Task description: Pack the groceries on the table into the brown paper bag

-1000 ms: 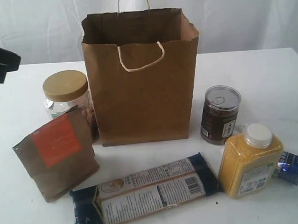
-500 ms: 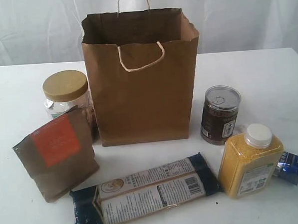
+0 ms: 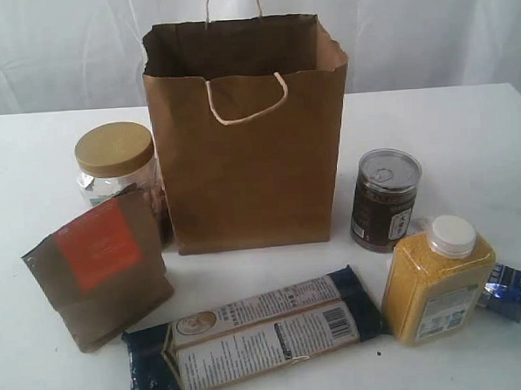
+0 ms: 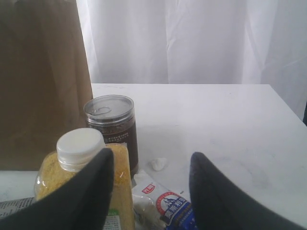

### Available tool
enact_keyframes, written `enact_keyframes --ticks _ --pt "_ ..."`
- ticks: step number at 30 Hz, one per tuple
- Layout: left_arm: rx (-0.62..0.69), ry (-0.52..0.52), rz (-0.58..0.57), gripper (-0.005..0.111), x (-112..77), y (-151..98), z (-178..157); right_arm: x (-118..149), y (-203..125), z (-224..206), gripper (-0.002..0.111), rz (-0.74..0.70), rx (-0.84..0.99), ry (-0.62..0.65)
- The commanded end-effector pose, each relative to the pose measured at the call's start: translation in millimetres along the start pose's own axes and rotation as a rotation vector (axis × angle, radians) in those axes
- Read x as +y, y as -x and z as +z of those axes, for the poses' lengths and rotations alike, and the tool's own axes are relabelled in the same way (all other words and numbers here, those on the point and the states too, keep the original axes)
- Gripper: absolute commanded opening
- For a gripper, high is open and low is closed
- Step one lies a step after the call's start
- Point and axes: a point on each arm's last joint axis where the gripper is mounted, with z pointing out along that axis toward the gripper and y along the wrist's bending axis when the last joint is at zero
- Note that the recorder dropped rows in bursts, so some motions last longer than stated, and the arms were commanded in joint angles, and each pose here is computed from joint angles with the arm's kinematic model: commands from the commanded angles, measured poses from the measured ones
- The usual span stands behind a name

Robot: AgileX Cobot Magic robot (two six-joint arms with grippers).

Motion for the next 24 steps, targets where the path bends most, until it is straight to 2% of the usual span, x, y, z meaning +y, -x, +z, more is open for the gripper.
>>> enact_keyframes --ticks 1,8,12,17,20,24 --pt "-0.009 -0.009 -0.019 0.0 -0.8 -1 0 0 0 0 0.046 -0.001 -0.015 -0.006" --pt "-0.012 -0.008 -0.012 0.0 -0.6 -1 0 0 0 0 0.046 -0.001 -0.015 -0.006" --pt "-0.078 0.029 -0.018 0.0 5.3 -6 8 0 0 0 0.046 -0.001 -0.015 -0.006" --pt "-0.201 0.113 -0.021 0.0 19.5 -48 24 0 0 0 0.046 -0.001 -0.015 -0.006" --pt "-0.214 0.147 0.033 0.0 24.3 -73 28 0 0 0 0.046 -0.001 -0.015 -0.006" --pt "-0.209 0.151 0.014 0.0 27.4 -102 33 0 0 0 0.046 -0.001 -0.015 -0.006"
